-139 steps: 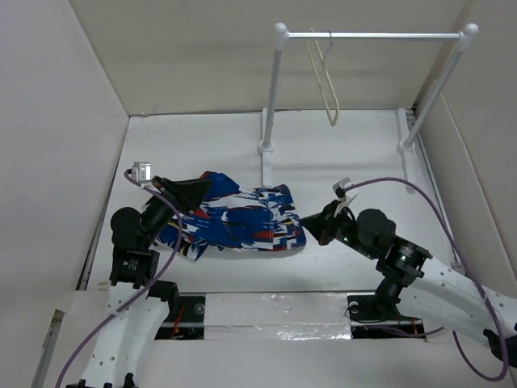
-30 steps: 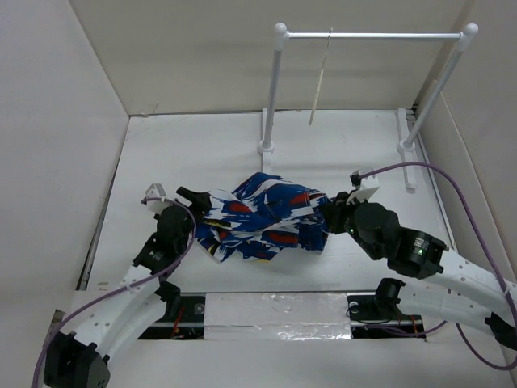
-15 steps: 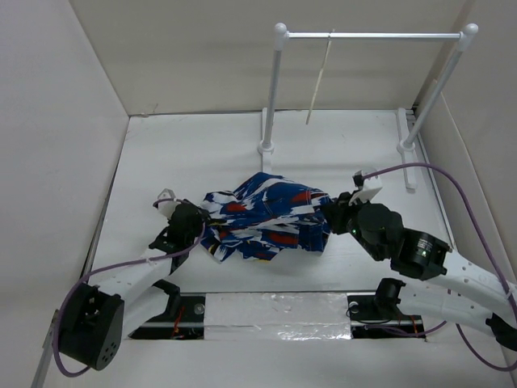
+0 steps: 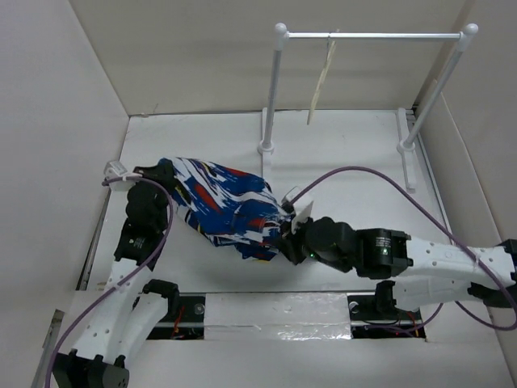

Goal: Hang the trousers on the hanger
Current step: Flatten out the trousers at the center of the board.

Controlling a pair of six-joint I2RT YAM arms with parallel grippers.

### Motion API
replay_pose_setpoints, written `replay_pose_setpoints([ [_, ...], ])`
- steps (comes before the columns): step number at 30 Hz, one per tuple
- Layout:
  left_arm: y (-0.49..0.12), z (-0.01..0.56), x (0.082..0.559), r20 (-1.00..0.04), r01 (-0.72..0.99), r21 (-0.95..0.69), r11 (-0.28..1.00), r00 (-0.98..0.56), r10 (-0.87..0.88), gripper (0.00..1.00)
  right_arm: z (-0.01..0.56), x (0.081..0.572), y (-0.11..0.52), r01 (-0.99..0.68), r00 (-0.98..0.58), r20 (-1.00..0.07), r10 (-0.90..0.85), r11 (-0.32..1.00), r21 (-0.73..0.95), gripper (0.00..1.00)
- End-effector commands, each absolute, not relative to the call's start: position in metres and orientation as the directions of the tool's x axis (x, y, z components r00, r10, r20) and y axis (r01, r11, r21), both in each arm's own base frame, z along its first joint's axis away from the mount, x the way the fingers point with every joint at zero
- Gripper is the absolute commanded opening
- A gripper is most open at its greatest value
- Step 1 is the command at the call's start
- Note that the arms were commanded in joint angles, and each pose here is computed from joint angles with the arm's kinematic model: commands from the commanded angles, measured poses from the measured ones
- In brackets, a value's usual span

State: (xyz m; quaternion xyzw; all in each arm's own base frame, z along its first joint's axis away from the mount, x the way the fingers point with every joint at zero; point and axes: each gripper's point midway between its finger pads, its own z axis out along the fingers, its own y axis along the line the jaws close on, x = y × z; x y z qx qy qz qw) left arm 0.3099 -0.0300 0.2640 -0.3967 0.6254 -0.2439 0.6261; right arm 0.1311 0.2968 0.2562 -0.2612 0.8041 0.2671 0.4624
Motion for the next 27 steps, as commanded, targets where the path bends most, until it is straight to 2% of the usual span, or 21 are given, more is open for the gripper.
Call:
replay_pose_setpoints([
  [1, -0.008, 0.332, 0.300, -0.592, -0.158, -0.806, 0.570, 0.241, -0.769, 0.00, 0.363, 0.074, 0.330, -0.806, -0.339, -0.940, -0.033, 0.525, 0.273, 0.00],
  [2, -0.003, 0.370, 0.293, -0.575, -0.116, -0.814, 0.569, 0.290, -0.765, 0.00, 0.396, 0.067, 0.327, -0.814, -0.331, -0.943, 0.026, 0.498, 0.300, 0.00],
  [5, 0.007, 0.427, 0.275, -0.586, -0.074, -0.792, 0.605, 0.366, -0.723, 0.00, 0.438, 0.049, 0.309, -0.825, -0.346, -0.932, 0.109, 0.438, 0.358, 0.00],
  [8, 0.015, 0.466, 0.264, -0.601, -0.058, -0.766, 0.640, 0.420, -0.680, 0.00, 0.463, 0.053, 0.279, -0.803, -0.381, -0.895, 0.234, 0.396, 0.445, 0.00],
  [9, 0.017, 0.473, 0.264, -0.622, -0.064, -0.744, 0.665, 0.429, -0.654, 0.00, 0.455, 0.059, 0.274, -0.786, -0.380, -0.889, 0.254, 0.418, 0.455, 0.00],
  [11, 0.009, 0.481, 0.278, -0.658, -0.061, -0.713, 0.699, 0.405, -0.635, 0.00, 0.448, 0.091, 0.240, -0.674, -0.346, -0.871, 0.349, 0.553, 0.490, 0.00],
  [12, 0.004, 0.475, 0.289, -0.675, -0.068, -0.703, 0.708, 0.375, -0.635, 0.00, 0.427, 0.109, 0.229, -0.603, -0.326, -0.877, 0.352, 0.637, 0.480, 0.00],
  [15, -0.031, 0.439, 0.339, -0.737, -0.037, -0.662, 0.748, 0.214, -0.641, 0.00, 0.404, 0.153, 0.182, -0.406, -0.272, -0.869, 0.414, 0.769, 0.493, 0.00],
  [16, -0.048, 0.414, 0.364, -0.757, -0.034, -0.649, 0.760, 0.123, -0.641, 0.00, 0.387, 0.161, 0.176, -0.369, -0.267, -0.876, 0.401, 0.797, 0.477, 0.00],
  [18, -0.073, 0.391, 0.389, -0.767, 0.002, -0.641, 0.767, 0.041, -0.641, 0.00, 0.372, 0.176, 0.153, -0.282, -0.244, -0.873, 0.423, 0.830, 0.481, 0.00],
  [19, -0.101, 0.358, 0.410, -0.784, -0.005, -0.619, 0.786, -0.055, -0.618, 0.00, 0.355, 0.191, 0.139, -0.199, -0.227, -0.880, 0.416, 0.865, 0.460, 0.00],
  [20, -0.110, 0.356, 0.420, -0.805, -0.009, -0.590, 0.807, -0.070, -0.589, 0.01, 0.347, 0.199, 0.134, -0.162, -0.220, -0.881, 0.419, 0.875, 0.456, 0.00],
  [21, -0.121, 0.346, 0.430, -0.820, -0.015, -0.565, 0.825, -0.103, -0.563, 0.05, 0.339, 0.207, 0.131, -0.132, -0.217, -0.884, 0.414, 0.885, 0.447, 0.00],
  [22, -0.147, 0.310, 0.449, -0.832, -0.024, -0.524, 0.852, -0.198, -0.518, 0.12, 0.330, 0.223, 0.116, -0.051, -0.193, -0.888, 0.417, 0.900, 0.433, 0.00],
  [23, -0.160, 0.321, 0.461, -0.840, 0.003, -0.513, 0.859, -0.207, -0.501, 0.27, 0.309, 0.232, 0.118, -0.034, -0.222, -0.892, 0.393, 0.912, 0.410, 0.00],
  [24, -0.169, 0.303, 0.466, -0.844, -0.015, -0.475, 0.880, -0.274, -0.461, 0.32, 0.304, 0.244, 0.115, -0.006, -0.209, -0.893, 0.399, 0.912, 0.409, 0.00],
  [25, -0.181, 0.273, 0.480, -0.839, -0.034, -0.444, 0.895, -0.337, -0.428, 0.48, 0.288, 0.260, 0.113, 0.036, -0.234, -0.898, 0.374, 0.926, 0.376, 0.00],
  [27, -0.195, 0.267, 0.481, -0.832, -0.018, -0.429, 0.903, -0.382, -0.403, 0.56, 0.268, 0.288, 0.090, 0.128, -0.234, -0.897, 0.375, 0.926, 0.354, 0.00],
])
